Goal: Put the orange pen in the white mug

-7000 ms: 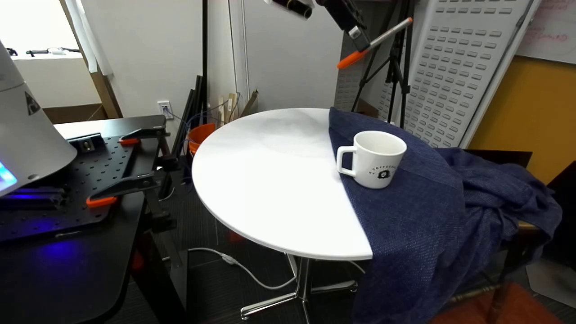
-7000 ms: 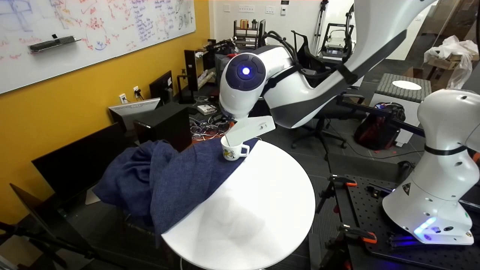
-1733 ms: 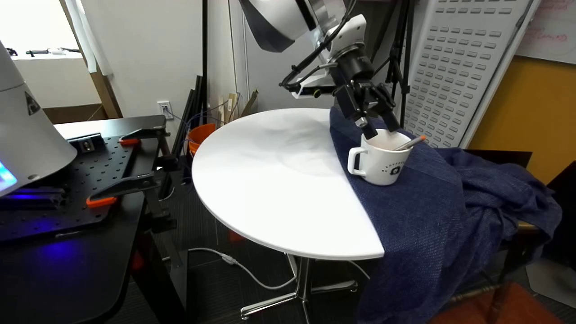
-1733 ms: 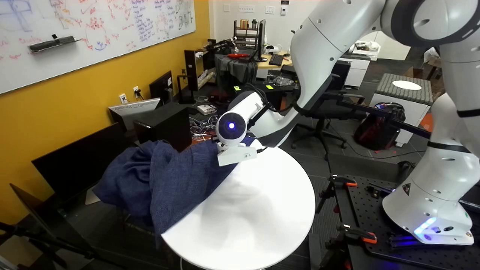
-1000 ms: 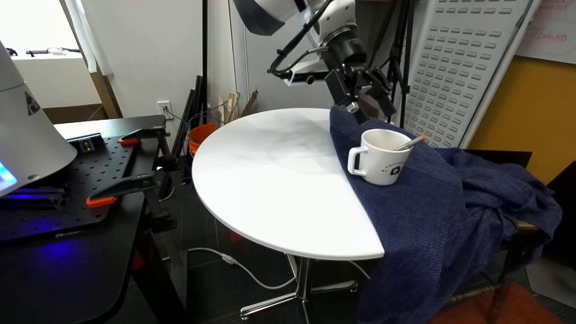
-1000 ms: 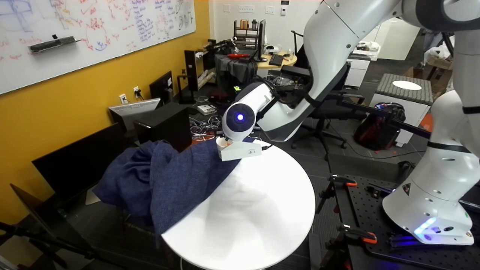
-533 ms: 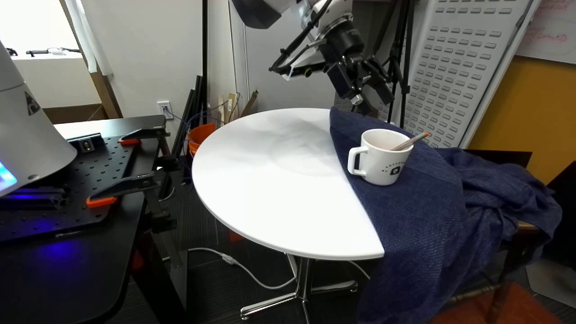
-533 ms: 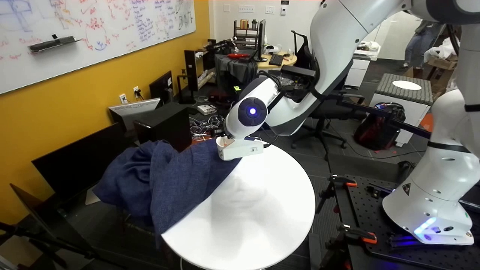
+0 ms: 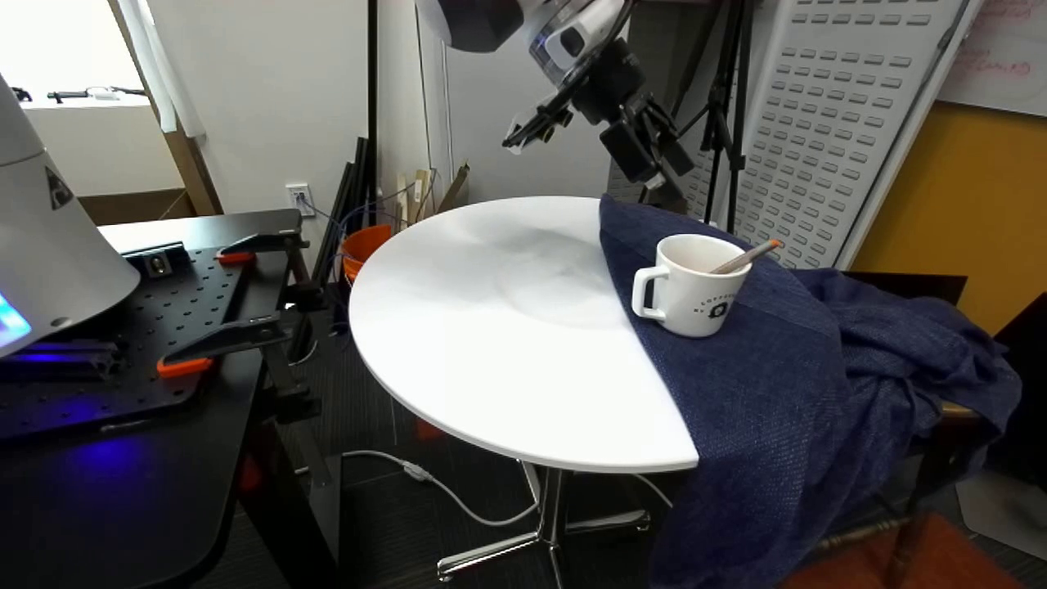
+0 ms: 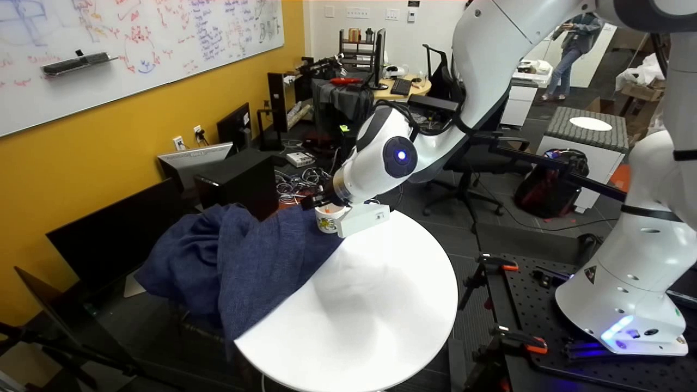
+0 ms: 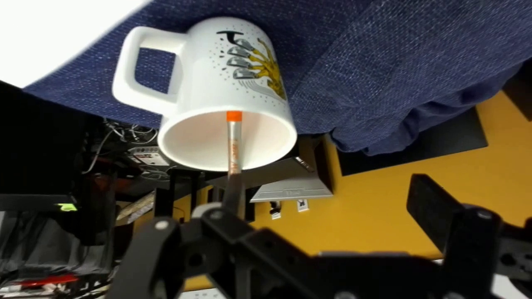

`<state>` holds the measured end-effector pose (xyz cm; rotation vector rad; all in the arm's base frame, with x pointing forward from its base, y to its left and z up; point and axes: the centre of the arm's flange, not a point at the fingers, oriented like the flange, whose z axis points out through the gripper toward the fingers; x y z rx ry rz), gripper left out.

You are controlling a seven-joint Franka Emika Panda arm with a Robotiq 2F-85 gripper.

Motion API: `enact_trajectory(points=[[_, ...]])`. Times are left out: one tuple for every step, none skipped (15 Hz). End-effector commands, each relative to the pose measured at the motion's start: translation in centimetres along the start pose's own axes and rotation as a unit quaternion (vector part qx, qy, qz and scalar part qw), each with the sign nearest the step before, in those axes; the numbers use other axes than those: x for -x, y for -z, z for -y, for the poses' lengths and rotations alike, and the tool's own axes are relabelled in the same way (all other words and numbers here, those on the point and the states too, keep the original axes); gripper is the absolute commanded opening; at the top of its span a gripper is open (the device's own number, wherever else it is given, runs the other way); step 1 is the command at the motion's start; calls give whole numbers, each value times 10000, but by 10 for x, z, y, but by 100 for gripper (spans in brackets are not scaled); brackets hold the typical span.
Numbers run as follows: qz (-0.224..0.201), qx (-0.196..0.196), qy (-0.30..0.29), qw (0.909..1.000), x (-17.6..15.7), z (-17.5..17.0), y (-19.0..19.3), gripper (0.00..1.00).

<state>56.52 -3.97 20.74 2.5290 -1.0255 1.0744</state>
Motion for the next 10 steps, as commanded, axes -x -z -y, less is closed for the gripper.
enact_trajectory(points=[[141, -550, 305, 9979, 3, -11, 10, 100], [200, -662, 431, 9967, 5, -12, 10, 100], [238, -768, 513, 9954, 6, -13, 11, 100], [273, -862, 616, 9940, 8, -13, 12, 100], [314, -958, 703, 9924, 9, -14, 13, 100], [273, -685, 679, 9950, 10, -7, 9, 100], [299, -743, 736, 9941, 10, -7, 10, 100], [299, -760, 762, 9937, 10, -8, 11, 100], [297, -765, 772, 9936, 10, -8, 11, 100], [295, -768, 774, 9936, 10, -8, 11, 100]])
